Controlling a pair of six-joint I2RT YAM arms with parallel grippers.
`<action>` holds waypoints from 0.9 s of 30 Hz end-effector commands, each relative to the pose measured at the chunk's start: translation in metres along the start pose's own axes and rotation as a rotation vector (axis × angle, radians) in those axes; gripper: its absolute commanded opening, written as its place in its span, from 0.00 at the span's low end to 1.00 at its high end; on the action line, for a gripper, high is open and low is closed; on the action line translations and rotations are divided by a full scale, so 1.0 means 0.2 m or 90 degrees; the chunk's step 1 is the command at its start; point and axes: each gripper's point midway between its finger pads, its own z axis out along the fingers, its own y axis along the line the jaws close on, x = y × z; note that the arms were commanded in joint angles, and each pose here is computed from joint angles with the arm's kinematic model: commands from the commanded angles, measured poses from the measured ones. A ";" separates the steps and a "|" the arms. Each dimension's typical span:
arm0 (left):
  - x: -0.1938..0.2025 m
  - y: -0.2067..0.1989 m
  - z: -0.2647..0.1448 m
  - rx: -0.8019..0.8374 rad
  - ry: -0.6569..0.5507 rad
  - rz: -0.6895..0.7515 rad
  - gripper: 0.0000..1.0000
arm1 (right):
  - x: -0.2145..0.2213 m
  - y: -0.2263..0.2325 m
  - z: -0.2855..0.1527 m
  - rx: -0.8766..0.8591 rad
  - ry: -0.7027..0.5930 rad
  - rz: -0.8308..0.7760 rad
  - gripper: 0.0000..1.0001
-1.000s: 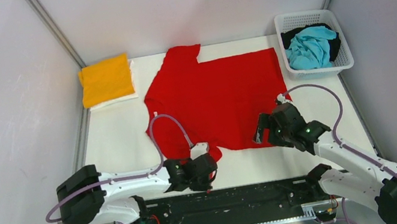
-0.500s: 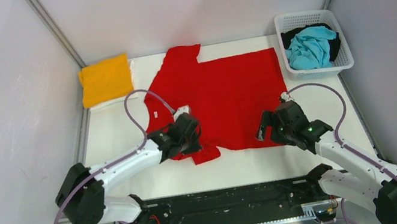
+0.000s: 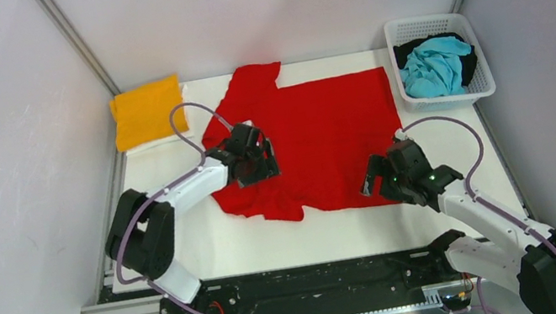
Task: Fold and stack the t-shirts
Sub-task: Flatten out the tshirt
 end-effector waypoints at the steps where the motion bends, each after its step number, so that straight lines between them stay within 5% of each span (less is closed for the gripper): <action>1: 0.01 0.00 -0.10 0.032 -0.015 0.008 0.81 | -0.03 0.01 0.00 -0.009 -0.013 -0.007 0.99; 6: 0.09 0.08 -0.31 0.043 -0.089 -0.016 0.99 | -0.03 -0.01 0.01 0.001 -0.015 -0.011 0.99; 15: 0.36 0.08 -0.36 0.078 -0.099 -0.052 0.99 | -0.01 -0.01 0.03 0.001 -0.006 -0.013 0.99; 23: 0.41 0.08 -0.18 0.046 -0.068 -0.073 0.63 | 0.00 -0.01 0.02 -0.006 -0.009 -0.013 0.99; 27: 0.45 0.03 -0.12 0.055 -0.026 -0.068 0.56 | 0.00 -0.01 0.02 -0.005 -0.009 -0.011 0.99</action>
